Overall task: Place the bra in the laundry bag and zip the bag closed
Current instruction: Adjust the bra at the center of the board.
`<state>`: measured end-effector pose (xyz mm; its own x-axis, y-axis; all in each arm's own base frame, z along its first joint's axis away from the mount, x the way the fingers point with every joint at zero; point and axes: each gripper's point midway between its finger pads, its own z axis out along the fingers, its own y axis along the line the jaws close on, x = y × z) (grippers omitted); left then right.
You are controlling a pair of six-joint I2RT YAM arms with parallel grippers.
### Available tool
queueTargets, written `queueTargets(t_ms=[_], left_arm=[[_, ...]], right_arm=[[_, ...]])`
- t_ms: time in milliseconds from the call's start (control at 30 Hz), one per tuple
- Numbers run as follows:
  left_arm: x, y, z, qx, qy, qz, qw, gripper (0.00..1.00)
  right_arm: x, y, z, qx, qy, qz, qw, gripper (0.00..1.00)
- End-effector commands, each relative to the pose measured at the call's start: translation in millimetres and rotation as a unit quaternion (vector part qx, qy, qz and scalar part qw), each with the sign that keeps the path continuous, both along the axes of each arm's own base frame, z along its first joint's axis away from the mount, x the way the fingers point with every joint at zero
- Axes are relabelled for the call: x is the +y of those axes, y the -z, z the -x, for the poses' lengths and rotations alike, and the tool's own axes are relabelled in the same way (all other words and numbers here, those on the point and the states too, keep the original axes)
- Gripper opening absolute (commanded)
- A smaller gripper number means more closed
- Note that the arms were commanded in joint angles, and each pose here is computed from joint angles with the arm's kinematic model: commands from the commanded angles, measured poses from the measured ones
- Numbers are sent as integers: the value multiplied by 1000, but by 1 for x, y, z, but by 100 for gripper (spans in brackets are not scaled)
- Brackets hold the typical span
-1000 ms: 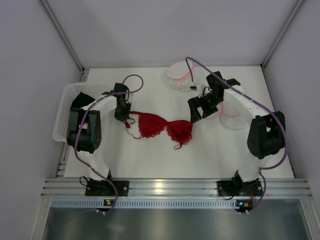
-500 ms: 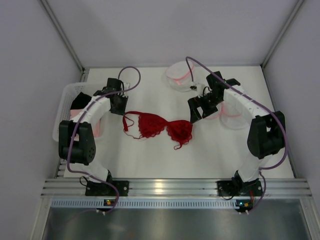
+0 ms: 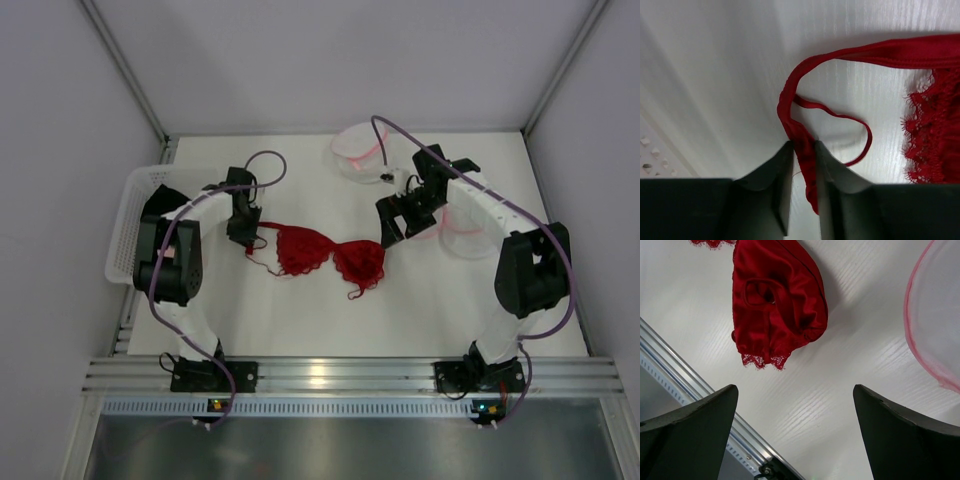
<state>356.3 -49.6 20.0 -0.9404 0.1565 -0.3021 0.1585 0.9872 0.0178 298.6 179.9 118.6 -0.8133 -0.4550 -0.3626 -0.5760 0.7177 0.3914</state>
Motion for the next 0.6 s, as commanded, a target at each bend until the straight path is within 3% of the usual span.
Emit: queueTargets(t_ms=[0,100,333,567], left_arm=[[-1,3,-6,-8,-6,-1,1000,15],[0,-18,-14,-37,-1,-3,999,0],[2,-94,-33,-127,50,-13,991,0],[-14,-134,-34,-179,91,14,980,0]], right_arm=[[-4,-15,-4,-34,3,-8,999,99],[-7,-13,-5,-34,7,-7,999,99],[-6,-10,-7,-32,13,-17,999,100],[-5,-9,-9,-32,12,-19,999,99]])
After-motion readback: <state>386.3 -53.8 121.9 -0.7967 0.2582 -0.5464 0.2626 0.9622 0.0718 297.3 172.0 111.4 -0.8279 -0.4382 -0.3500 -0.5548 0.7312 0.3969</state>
